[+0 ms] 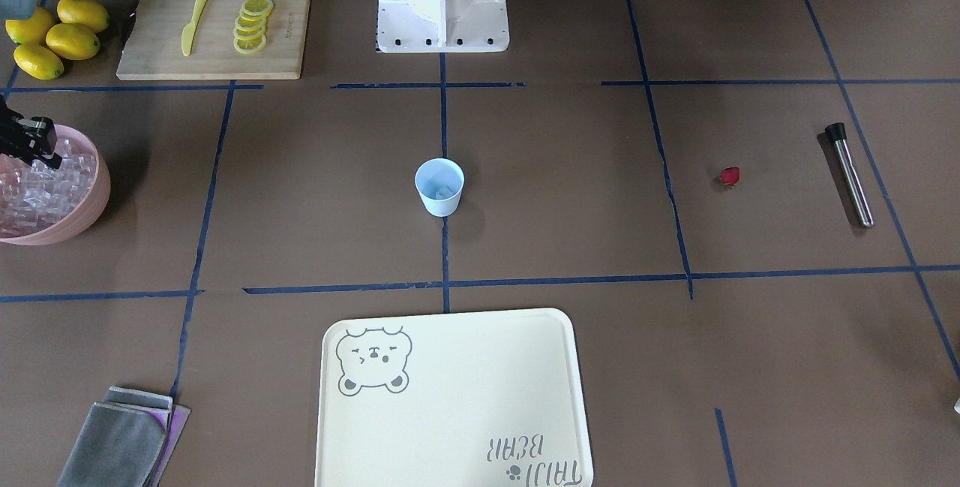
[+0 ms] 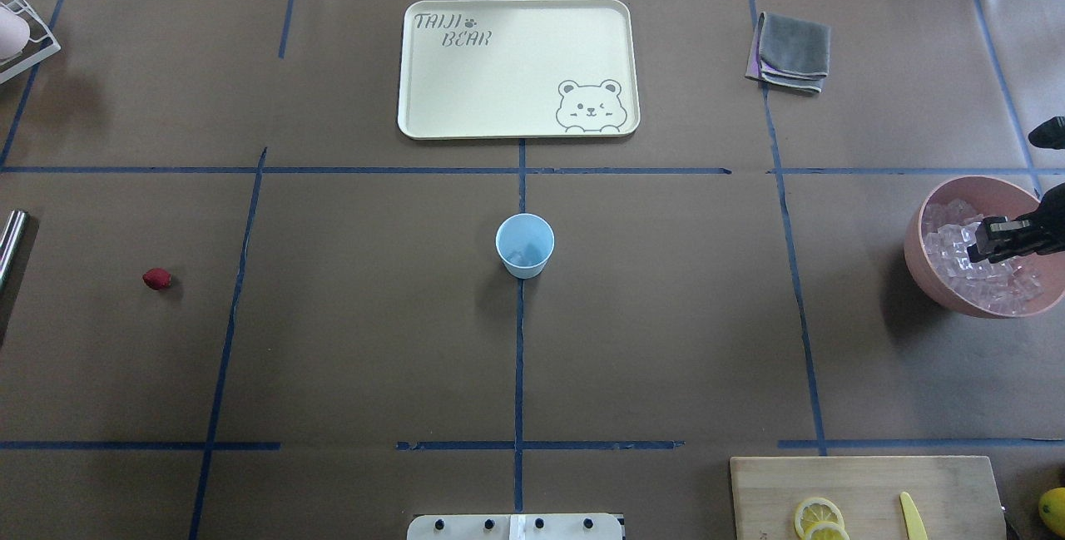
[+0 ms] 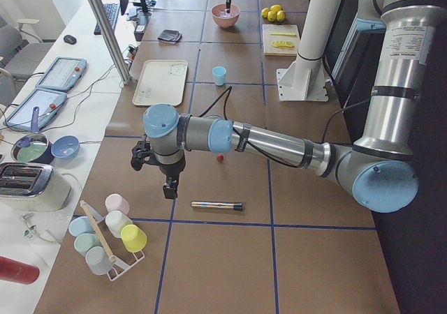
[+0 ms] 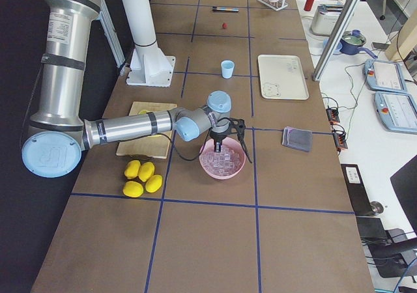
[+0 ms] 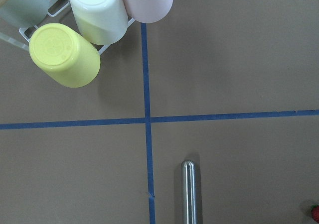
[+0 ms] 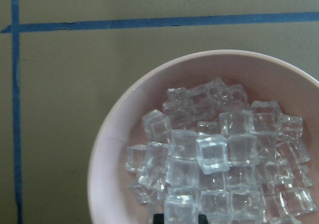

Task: Mash ice and strawberries in cup
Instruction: 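Lift the ice cube and carry it over the light-blue cup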

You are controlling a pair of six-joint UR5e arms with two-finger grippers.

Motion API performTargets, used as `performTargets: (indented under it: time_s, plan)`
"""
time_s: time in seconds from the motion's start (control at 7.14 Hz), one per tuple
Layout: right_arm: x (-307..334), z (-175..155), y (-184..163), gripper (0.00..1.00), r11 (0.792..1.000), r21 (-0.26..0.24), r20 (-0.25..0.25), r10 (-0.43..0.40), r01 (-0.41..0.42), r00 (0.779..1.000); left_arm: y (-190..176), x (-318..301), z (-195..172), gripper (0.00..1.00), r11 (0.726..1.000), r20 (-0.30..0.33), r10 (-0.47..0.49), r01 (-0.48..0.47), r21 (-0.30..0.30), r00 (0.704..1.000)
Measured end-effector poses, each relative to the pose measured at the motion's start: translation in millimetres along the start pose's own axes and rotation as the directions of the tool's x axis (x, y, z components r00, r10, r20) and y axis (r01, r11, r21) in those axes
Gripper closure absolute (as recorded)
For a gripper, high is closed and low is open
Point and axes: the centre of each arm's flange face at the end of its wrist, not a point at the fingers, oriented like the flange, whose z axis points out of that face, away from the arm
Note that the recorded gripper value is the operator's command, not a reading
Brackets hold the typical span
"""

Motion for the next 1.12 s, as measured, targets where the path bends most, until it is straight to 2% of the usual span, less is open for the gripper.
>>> performTargets:
  time_s: [0.28, 0.56, 0.84, 1.12]
  plan:
    - [-50.9, -54.6, -9.6, 1.0, 1.0, 0.023, 0.035, 0.001, -0.001, 0.999, -0.5, 0.9, -0.8, 0.0, 1.0, 0.0, 0.002, -0.002, 0.002, 1.0]
    - [-152.3, -88.9, -44.9, 1.0, 1.0, 0.003, 0.026, -0.02, 0.02, 0.999, -1.0, 1.7, -1.3, 0.0, 1.0, -0.001, 0.003, -0.003, 0.003, 1.0]
    - [-286.7, -91.1, -47.9, 1.0, 0.999, -0.023, -0.017, -0.038, 0.038, 0.999, -0.5, 1.4, -0.3, 0.0, 1.0, -0.001, 0.002, -0.002, 0.0, 1.0]
    - [-422.1, -52.5, -29.7, 1.0, 1.0, 0.001, -0.072, -0.003, 0.003, 0.997, 0.3, 0.1, 1.1, 0.0, 1.0, 0.0, 0.0, 0.0, -0.002, 1.0]
